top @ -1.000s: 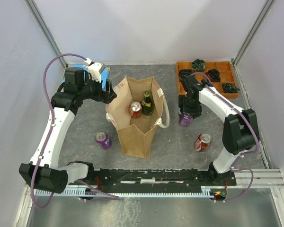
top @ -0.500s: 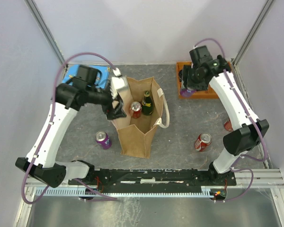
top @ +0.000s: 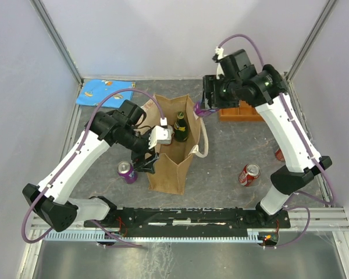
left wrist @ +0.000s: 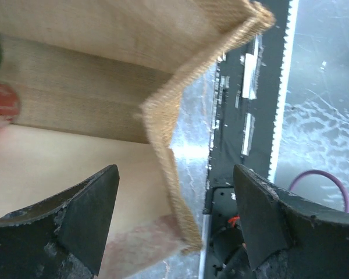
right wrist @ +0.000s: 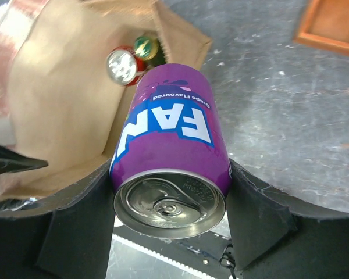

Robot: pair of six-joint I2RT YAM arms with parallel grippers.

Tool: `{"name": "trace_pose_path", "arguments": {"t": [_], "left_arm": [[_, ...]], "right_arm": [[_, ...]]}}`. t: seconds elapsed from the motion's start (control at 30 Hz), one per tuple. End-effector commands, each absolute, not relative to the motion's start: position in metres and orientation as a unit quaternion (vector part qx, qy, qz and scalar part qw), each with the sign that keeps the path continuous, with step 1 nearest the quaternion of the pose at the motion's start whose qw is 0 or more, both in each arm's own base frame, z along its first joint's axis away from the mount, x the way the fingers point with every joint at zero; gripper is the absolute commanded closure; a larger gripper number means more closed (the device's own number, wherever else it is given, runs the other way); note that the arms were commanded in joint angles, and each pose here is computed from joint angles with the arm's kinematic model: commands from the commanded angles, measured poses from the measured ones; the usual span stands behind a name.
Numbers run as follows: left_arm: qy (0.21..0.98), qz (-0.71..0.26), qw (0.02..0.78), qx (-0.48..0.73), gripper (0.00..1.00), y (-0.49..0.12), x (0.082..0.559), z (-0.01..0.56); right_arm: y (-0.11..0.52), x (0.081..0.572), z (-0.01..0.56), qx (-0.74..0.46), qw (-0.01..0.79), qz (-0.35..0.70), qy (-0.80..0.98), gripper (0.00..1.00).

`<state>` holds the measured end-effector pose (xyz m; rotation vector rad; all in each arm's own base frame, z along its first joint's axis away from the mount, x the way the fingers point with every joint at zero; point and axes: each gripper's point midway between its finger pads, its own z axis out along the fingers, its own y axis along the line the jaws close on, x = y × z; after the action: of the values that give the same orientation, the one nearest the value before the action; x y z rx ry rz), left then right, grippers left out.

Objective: Place the beverage into the canvas bag

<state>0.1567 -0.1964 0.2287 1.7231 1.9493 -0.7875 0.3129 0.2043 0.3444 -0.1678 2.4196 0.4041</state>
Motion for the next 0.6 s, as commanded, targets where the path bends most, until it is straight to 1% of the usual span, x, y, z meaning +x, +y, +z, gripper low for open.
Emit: {"name": "trace_pose_path", "arguments": {"t": [0.0,0.1,0.43,0.57], "left_arm": [[0.662,-0.327,0.194,0.646,0.16,-0.194,0.122,0.249],[0.660,-0.342,0.184,0.644,0.19,-0.195,0.112,0.251],[0.629,-0.360,0.206,0.657,0.27,-0.202,0.103,0.266],[0.618,-0.367,0.210,0.663,0.33,-0.203,0.098,0.269]], "right_arm": [[0.239,0.306,0.381,-0.086,0.380,0.217,0.895,1.00],[0.252,0.301,0.367,-0.103,0.365,0.219,0.899,1.00],[0.295,0.288,0.320,-0.166,0.314,0.207,0.911,1.00],[0.305,0.289,0.291,-0.178,0.292,0.196,0.919,1.00]]}}
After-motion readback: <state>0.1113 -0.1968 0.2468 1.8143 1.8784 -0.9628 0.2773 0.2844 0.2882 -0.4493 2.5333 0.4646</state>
